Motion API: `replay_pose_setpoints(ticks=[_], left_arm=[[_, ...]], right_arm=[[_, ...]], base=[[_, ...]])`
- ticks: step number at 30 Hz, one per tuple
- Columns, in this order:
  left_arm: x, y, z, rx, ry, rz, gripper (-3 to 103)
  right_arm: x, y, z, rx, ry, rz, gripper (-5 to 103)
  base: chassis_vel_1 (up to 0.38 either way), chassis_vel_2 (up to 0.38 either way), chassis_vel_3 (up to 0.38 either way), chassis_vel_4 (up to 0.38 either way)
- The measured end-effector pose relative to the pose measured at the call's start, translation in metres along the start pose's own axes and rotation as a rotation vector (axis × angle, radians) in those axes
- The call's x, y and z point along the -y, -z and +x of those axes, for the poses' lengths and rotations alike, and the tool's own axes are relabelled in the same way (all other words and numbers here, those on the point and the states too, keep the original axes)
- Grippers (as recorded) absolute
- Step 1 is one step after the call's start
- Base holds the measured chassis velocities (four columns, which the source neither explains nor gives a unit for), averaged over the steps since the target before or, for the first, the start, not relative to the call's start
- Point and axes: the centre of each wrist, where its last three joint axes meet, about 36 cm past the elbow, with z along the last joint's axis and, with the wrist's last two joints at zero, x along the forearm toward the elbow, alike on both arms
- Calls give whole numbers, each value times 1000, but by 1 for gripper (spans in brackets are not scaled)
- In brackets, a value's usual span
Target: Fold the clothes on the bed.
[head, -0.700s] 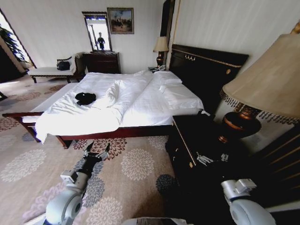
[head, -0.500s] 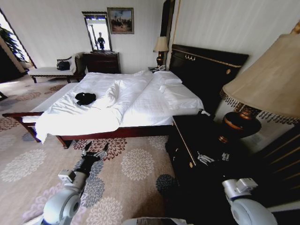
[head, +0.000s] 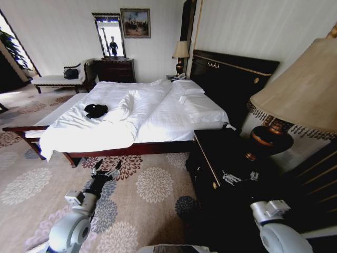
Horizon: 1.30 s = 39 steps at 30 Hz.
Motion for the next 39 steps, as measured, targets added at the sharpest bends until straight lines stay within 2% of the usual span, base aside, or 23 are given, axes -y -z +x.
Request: replay_pose_setpoints(ticks=[19,25,39], left_arm=[[9,-4,4,-14,-12,4,100],[19,-13,14,-42,-3,34,100],[24,-11,11,-36,-29,20,100]], right_arm=[[-1,1,2,1,-2,3,100],[-5,-4,3,-7,-2,-1,100],[-6,-5,3,2,-5,-4,100]], base=[[-30,38,37,-30],[-65,62,53,-89],[-144,145,151,-155]])
